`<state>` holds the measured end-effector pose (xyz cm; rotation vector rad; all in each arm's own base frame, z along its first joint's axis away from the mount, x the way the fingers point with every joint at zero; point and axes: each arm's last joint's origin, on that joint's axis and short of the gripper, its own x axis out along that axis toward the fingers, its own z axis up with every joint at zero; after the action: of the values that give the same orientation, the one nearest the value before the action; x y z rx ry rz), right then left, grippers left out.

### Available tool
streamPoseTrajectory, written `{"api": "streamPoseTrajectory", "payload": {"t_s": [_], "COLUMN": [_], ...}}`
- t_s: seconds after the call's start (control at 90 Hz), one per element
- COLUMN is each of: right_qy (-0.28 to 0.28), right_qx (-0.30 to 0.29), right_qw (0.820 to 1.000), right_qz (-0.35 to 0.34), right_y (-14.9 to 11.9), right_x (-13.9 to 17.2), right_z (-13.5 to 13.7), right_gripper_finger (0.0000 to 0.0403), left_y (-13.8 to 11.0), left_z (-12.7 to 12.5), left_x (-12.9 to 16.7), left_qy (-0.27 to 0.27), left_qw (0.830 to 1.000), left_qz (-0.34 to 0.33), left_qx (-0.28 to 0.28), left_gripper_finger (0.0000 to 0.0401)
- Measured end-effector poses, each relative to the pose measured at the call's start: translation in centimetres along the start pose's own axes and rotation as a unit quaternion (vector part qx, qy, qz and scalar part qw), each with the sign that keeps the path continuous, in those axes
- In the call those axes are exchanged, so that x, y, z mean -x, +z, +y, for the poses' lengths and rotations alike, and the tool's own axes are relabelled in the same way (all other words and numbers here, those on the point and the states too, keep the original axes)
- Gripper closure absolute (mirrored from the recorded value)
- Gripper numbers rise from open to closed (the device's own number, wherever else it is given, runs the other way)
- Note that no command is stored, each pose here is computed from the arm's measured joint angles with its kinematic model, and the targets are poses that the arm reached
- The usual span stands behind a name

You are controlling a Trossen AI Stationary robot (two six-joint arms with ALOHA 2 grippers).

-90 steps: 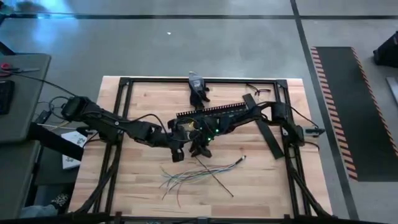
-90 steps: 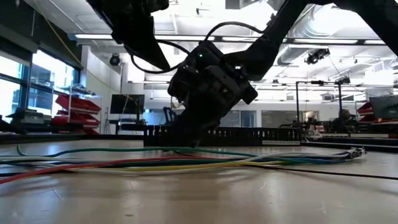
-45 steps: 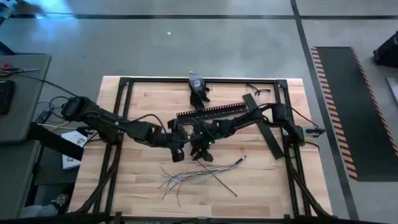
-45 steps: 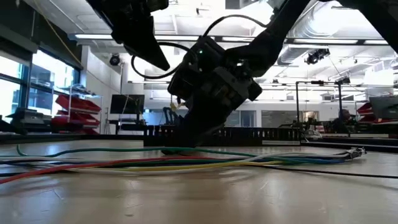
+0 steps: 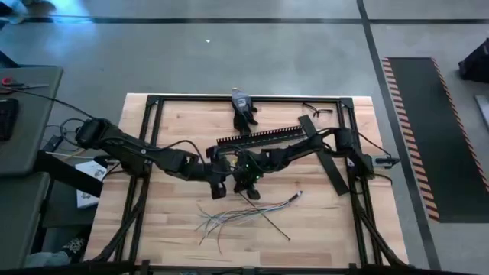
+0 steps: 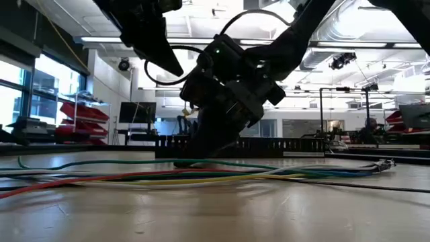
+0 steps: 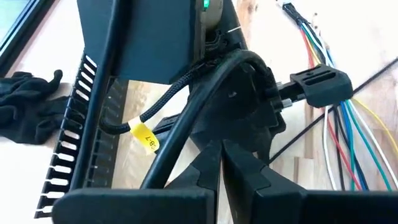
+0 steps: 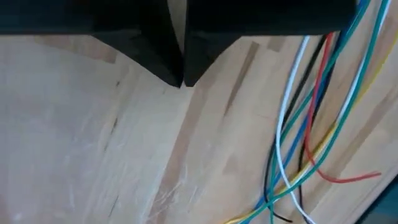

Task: Ziptie cables
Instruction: Wrap the colored loose cables with the black zip tie

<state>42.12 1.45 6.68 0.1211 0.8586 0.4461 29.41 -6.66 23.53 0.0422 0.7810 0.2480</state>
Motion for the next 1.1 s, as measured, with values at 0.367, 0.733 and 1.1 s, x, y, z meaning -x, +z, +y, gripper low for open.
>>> {"api": "streamPoseTrajectory", "payload": {"t_s": [0.367, 0.733, 1.1], "right_qy": [-0.147, -0.252, -0.245], "right_qx": [-0.011, -0.08, -0.106], "right_qw": [0.989, 0.963, 0.961], "right_qz": [-0.026, -0.056, -0.076], "right_y": [2.1, -1.7, -4.5], "right_x": [3.3, 8.8, 9.5], "right_z": [-0.4, -0.5, 1.6], "right_gripper_finger": [0.0402, 0.0402, 0.0402], "left_y": [-0.2, -1.9, -3.9], "left_z": [-0.1, -1.9, -4.5], "left_x": [0.1, -0.1, -4.1], "left_qy": [0.014, 0.007, -0.102], "left_qw": [1.0, 0.999, 0.988], "left_qz": [0.003, -0.039, -0.095], "left_qx": [-0.009, -0.014, -0.059], "left_gripper_finger": [0.0401, 0.0401, 0.0401]}}
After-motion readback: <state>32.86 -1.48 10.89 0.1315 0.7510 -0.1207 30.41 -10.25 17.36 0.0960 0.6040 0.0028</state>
